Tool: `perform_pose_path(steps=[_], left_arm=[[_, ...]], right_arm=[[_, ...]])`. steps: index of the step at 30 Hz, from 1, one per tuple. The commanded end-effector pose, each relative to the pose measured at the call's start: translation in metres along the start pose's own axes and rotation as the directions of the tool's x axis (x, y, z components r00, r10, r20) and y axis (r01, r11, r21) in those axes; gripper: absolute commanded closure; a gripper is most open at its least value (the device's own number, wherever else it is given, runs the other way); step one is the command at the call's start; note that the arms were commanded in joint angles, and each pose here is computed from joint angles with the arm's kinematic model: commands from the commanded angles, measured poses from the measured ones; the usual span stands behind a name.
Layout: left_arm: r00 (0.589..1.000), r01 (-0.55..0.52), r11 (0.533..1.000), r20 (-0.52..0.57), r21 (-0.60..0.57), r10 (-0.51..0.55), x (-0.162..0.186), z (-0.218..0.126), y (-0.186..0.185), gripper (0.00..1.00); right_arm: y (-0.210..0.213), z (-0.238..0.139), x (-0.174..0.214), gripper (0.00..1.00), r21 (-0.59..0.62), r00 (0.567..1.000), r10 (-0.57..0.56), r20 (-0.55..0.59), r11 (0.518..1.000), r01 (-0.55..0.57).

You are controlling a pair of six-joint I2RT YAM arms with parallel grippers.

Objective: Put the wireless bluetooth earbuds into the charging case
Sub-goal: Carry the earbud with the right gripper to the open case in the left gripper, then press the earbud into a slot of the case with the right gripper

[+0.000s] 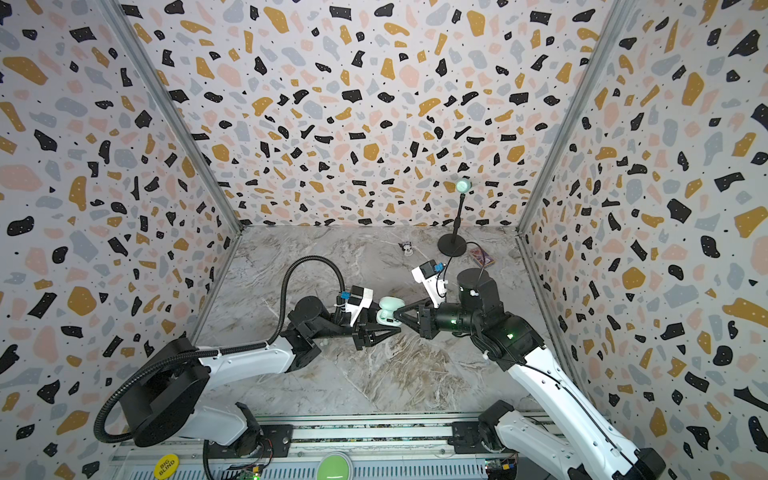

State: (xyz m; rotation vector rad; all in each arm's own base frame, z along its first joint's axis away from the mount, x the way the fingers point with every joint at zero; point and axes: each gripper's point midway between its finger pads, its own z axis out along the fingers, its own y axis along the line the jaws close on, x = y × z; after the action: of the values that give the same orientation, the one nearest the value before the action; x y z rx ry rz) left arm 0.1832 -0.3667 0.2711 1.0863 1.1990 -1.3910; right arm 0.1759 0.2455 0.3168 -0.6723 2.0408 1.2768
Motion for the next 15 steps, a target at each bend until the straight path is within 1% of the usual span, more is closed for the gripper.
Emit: perform_pose_path(steps=[1,15], left_arm=[[0.996,-0.079,0.996,0.051,0.038,0.077,-0.021,0.001,-0.012,0.94],[0.993,-0.1,0.994,0.071,0.039,0.098,-0.03,-0.001,-0.017,0.94]], right_arm=[[0.013,-0.004,-0.011,0.89,-0.044,0.999,-0.03,0.035,0.999,0.031],[0.004,0.003,0.0,0.88,-0.05,1.0,0.008,0.014,0.999,-0.007]])
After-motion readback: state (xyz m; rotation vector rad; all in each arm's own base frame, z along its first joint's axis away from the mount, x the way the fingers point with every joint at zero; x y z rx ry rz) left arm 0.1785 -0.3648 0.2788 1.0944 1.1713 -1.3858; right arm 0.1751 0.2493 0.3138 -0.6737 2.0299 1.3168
